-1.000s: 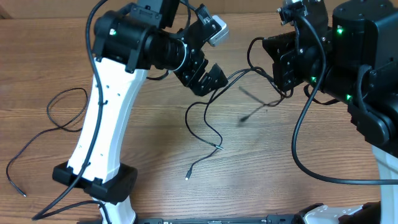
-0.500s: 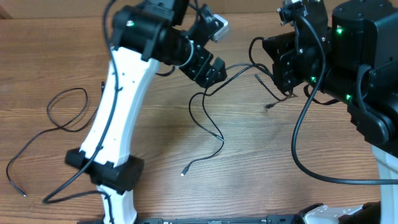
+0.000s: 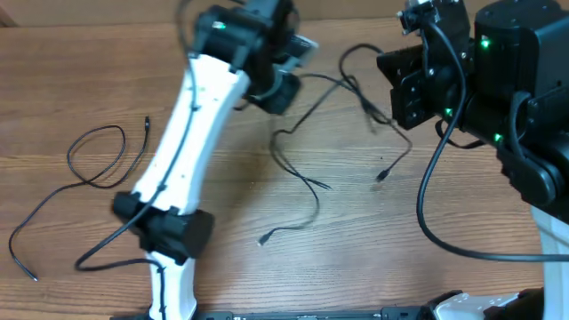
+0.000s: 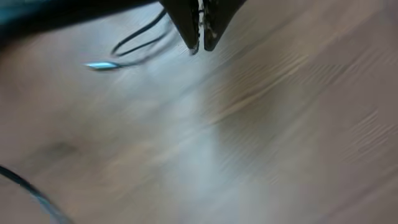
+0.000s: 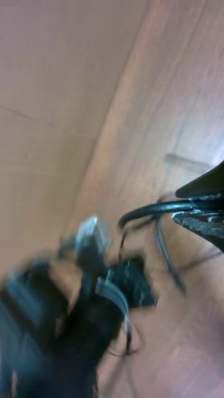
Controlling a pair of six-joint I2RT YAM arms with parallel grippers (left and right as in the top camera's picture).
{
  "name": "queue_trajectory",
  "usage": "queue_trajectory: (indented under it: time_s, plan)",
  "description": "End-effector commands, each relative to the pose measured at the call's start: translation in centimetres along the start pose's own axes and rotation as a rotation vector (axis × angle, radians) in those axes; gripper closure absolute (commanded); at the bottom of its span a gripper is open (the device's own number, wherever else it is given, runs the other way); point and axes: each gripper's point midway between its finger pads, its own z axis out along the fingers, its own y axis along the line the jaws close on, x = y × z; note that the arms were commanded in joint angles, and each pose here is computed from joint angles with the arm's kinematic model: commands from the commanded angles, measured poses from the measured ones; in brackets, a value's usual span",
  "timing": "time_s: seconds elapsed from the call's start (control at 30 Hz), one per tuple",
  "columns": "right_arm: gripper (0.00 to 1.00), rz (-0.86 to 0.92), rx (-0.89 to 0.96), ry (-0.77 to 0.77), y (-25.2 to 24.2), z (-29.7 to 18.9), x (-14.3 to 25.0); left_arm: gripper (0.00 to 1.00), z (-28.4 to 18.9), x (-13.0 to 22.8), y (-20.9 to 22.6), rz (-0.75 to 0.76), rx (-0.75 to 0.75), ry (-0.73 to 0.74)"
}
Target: Untangle cables
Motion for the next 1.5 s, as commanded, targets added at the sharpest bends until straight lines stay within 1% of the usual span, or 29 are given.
queue_trajectory:
  time_s: [0.0,0.1,0.2,0.27,0.33,0.4,0.5,0.57,0.6,0.67,0.8,0.87,0.97,1.2,1.4,1.43,1.47]
  plan:
    - [0.96,0.097,0.112,-0.052,-4.1,-0.6,-1.1,0.96,-9.2,3.4,10.6,-0.341,-0.366,-0.147]
    - [0.96,0.209,0.222,-0.087,-9.0,-1.5,-1.2,0.96,-13.5,6.3,14.9,-0.529,-0.404,-0.236]
    - [0.96,0.323,0.339,-0.106,-14.8,-3.1,-0.4,0.96,-17.2,9.5,17.6,-0.654,-0.430,-0.313]
    - [0.96,0.387,0.382,-0.121,-17.9,-4.4,0.3,0.96,-19.5,11.7,19.0,-0.729,-0.459,-0.362]
    - [0.96,0.441,0.402,-0.138,-20.5,-5.6,1.1,0.96,-21.5,13.7,19.9,-0.785,-0.488,-0.404]
    - [0.96,0.506,0.426,-0.158,-22.7,-6.8,1.8,0.96,-22.8,14.9,20.1,-0.821,-0.495,-0.440]
    - [0.96,0.570,0.484,-0.167,-25.2,-8.0,2.9,0.96,-23.9,15.9,20.2,-0.849,-0.513,-0.466]
    - [0.96,0.595,0.499,-0.158,-26.0,-8.5,3.7,0.96,-23.9,15.7,20.0,-0.846,-0.498,-0.476]
    - [0.96,0.594,0.492,-0.149,-25.8,-8.4,3.9,0.96,-23.7,15.3,19.7,-0.836,-0.467,-0.485]
    - [0.96,0.572,0.459,-0.120,-24.9,-7.7,4.0,0.96,-23.1,13.4,18.3,-0.767,-0.368,-0.510]
    - [0.96,0.518,0.356,-0.089,-21.5,-5.2,2.9,0.96,-22.4,10.7,16.3,-0.673,-0.296,-0.531]
    - [0.96,0.455,0.276,-0.062,-18.6,-3.3,2.1,0.96,-21.6,8.2,13.5,-0.562,-0.236,-0.539]
    - [0.96,0.425,0.238,-0.048,-16.8,-2.3,1.7,0.96,-21.0,6.8,11.7,-0.499,-0.200,-0.539]
    - [0.96,0.389,0.162,-0.013,-13.8,-1.0,1.6,0.96,-18.4,4.0,9.4,-0.397,-0.136,-0.492]
    - [0.96,0.371,0.122,0.007,-12.2,-0.4,1.6,0.96,-14.5,2.1,8.2,-0.366,-0.050,-0.401]
    - [0.96,0.365,0.117,0.009,-12.0,-0.3,1.6,0.95,-13.8,1.8,8.1,-0.363,-0.032,-0.384]
    - [0.96,0.360,0.113,0.010,-11.8,-0.3,1.5,0.86,-13.1,1.6,7.9,-0.361,-0.016,-0.366]
